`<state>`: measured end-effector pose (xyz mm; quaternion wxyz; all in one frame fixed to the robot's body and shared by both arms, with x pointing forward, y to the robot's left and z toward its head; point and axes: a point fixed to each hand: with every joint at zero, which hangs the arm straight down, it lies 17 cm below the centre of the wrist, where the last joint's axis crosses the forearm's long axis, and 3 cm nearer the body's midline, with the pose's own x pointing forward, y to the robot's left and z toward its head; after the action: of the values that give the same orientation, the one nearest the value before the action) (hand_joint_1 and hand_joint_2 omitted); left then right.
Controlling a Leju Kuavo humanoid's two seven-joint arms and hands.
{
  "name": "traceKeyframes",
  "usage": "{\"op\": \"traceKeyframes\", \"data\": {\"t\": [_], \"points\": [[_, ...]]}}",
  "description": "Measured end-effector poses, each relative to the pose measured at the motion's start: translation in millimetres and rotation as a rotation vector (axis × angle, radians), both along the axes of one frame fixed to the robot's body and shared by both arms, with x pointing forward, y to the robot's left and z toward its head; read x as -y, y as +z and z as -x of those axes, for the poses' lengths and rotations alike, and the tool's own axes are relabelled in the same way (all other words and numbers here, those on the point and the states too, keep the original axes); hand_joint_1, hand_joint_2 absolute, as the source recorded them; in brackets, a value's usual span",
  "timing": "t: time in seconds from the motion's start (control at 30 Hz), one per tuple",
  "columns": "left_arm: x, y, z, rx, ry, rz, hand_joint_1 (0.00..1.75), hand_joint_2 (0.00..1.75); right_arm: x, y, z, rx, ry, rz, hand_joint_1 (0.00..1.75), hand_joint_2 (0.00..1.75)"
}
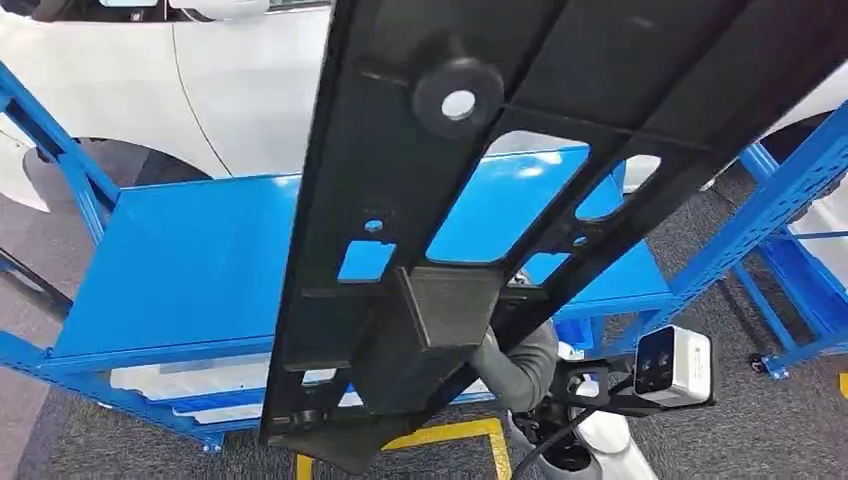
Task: Take the parts from the cabinet and place them on the table.
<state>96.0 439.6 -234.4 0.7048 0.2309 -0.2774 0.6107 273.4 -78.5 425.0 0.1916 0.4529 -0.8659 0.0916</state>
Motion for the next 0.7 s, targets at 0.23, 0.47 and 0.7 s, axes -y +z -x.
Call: {"op": "traceKeyframes", "data": {"t": [0.23,0.47,0.7], "points": [[1,-4,1,-0.015,0.001,0.033,0.00,1.75,1,-5,-2,-0.003,-0.003,0.014,1.75,1.75],[0,-6,7,-0.039,0.006,0.041,0.00,1.75,11,-15,1,0.018,0.024,0.027,1.75,1.75],[-2,-5,10,-0.047,0.008,0.031,0.00,1.75,16,-23,-5,0.010,0.014,0.043,1.75,1.75]]}}
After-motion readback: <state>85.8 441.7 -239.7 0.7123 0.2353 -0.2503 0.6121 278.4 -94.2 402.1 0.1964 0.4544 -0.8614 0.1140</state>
